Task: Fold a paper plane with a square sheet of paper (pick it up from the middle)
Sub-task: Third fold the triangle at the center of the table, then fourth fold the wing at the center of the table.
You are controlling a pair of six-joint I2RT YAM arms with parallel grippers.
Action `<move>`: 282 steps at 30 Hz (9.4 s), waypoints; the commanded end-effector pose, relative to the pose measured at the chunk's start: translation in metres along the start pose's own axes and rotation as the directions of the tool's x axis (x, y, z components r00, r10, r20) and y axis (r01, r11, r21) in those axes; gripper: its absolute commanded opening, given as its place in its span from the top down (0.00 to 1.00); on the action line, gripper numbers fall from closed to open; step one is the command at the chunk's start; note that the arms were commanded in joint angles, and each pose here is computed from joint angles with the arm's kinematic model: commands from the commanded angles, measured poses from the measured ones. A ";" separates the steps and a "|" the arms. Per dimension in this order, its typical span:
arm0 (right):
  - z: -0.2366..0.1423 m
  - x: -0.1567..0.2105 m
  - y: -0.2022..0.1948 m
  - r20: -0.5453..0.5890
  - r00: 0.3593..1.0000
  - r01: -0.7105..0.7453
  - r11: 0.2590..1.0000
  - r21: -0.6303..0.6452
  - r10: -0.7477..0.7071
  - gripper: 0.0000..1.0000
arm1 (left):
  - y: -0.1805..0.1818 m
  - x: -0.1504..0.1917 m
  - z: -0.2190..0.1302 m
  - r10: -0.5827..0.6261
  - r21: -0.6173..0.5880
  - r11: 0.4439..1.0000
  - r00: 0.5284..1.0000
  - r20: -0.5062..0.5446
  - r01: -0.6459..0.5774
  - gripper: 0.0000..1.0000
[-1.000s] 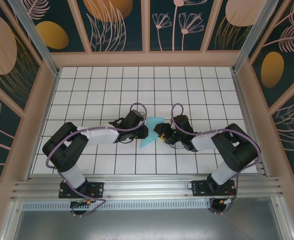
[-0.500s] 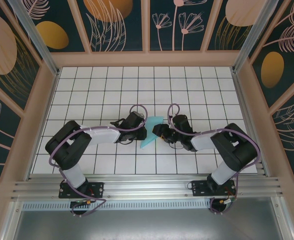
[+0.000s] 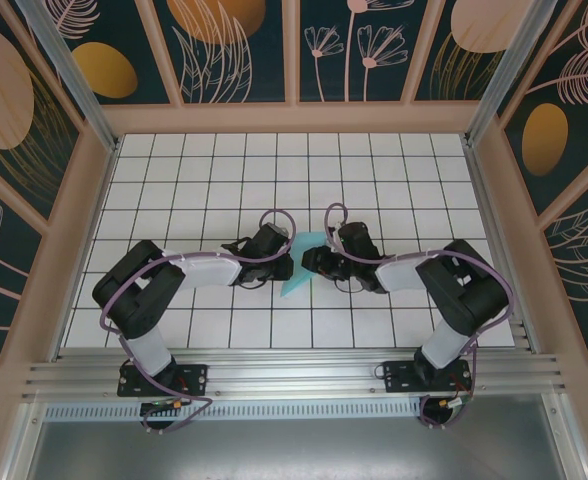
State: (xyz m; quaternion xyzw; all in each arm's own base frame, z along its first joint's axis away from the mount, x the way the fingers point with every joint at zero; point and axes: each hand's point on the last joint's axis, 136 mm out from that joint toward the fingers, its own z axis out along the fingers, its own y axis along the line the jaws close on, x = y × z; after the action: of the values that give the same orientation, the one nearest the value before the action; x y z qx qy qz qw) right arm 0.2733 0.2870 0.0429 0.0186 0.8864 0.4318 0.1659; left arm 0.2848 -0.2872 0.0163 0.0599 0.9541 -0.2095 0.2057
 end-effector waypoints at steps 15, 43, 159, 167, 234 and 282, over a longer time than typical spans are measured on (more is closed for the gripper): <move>0.008 0.002 -0.002 -0.044 0.999 -0.020 0.996 0.085 0.024 0.88 | -0.027 -0.019 -0.057 0.019 0.161 0.986 0.989 0.148 -0.043 0.57; 0.011 0.014 0.011 -0.003 0.962 -0.272 0.957 0.102 0.274 0.86 | -0.021 0.034 -0.037 0.248 0.037 0.966 0.960 0.128 -0.254 0.53; -0.036 -0.012 0.060 0.069 0.998 -0.018 0.997 0.076 0.013 0.55 | -0.015 0.043 -0.044 0.099 0.134 0.983 0.977 0.189 -0.126 0.89; -0.036 -0.004 0.068 0.027 0.999 0.029 1.000 0.010 -0.030 0.56 | -0.007 0.047 -0.048 0.005 0.233 0.972 0.985 0.172 -0.046 0.88; -0.020 0.001 0.038 0.029 0.997 -0.075 0.995 0.061 0.073 0.83 | -0.017 0.056 -0.043 0.057 0.405 0.903 0.974 0.221 -0.145 0.91; 0.045 0.017 0.033 -0.130 0.991 -0.004 0.996 0.084 0.015 0.83 | 0.004 0.075 -0.038 -0.132 0.420 0.901 0.991 0.035 0.106 0.82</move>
State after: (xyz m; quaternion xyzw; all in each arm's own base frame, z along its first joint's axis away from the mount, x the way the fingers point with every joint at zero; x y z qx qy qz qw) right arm 0.2640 0.3420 0.0397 0.0060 0.9139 0.3940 0.0978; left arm 0.2103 -0.2747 0.0255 0.0410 0.8689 -0.4426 0.2179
